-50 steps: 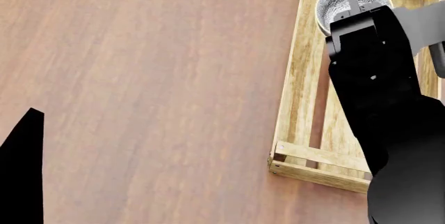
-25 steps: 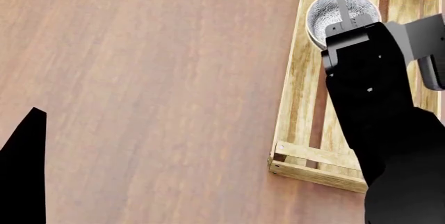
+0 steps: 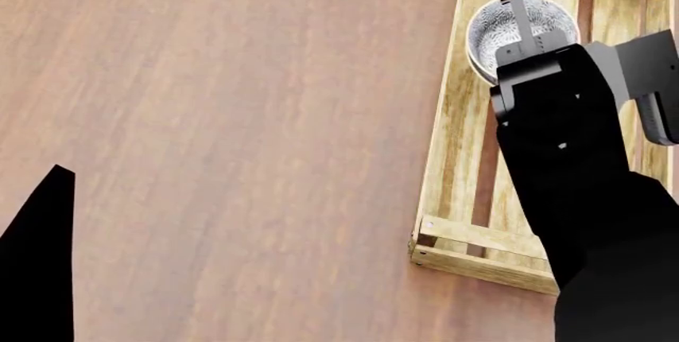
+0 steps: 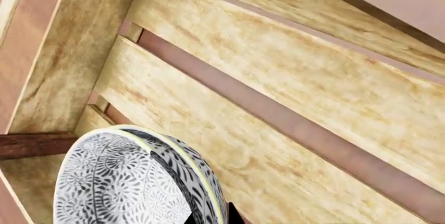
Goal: Stack the right bowl on the left bowl and place them in the tray.
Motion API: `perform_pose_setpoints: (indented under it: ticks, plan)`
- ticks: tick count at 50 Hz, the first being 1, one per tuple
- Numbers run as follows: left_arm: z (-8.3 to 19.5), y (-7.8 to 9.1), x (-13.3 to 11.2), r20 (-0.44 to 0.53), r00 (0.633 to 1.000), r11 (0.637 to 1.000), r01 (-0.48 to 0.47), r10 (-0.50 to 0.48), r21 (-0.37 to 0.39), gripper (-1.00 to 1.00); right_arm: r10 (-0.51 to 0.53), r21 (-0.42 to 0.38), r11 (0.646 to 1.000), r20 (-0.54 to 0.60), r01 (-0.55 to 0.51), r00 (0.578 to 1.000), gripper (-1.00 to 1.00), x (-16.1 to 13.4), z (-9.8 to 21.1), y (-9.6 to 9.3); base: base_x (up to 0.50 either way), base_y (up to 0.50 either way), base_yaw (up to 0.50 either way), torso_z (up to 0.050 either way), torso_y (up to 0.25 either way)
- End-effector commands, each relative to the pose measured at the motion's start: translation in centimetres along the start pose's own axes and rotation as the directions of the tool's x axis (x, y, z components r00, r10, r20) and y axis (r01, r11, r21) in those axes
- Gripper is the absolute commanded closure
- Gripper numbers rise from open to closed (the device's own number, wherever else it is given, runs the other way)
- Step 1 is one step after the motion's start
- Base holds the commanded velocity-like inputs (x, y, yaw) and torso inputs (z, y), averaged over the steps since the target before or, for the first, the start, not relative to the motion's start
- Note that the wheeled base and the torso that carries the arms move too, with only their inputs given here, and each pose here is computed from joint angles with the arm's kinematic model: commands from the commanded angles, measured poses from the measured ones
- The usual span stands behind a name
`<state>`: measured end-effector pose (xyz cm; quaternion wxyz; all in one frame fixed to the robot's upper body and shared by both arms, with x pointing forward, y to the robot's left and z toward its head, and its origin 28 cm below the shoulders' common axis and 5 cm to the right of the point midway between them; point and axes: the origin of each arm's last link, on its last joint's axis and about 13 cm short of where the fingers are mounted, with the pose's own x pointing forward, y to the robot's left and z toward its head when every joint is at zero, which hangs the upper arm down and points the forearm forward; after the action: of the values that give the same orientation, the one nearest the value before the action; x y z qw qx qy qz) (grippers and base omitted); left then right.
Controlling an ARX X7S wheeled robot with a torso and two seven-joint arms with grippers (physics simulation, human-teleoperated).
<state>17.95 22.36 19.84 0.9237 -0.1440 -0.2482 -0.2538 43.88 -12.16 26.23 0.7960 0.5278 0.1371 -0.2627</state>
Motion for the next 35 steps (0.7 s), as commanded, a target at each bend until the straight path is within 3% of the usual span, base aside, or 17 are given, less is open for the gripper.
perform_pose_setpoints:
  ticks: [1,35]
  plan:
    - [0.0,0.0,0.0,-0.002,1.0,1.0,-0.002,0.002,0.0,-1.0,0.016,-0.024,1.0,0.031,-0.015,0.999,1.0,0.0,0.5,0.1,0.0,0.0,0.0,0.0,0.0]
    - [-0.5,0.2,0.0,-0.017,1.0,1.0,-0.005,0.005,0.003,-1.0,0.005,-0.029,1.0,0.025,-0.004,1.0,1.0,0.7,0.0,-1.2,0.0,0.0,0.0,0.0,0.001]
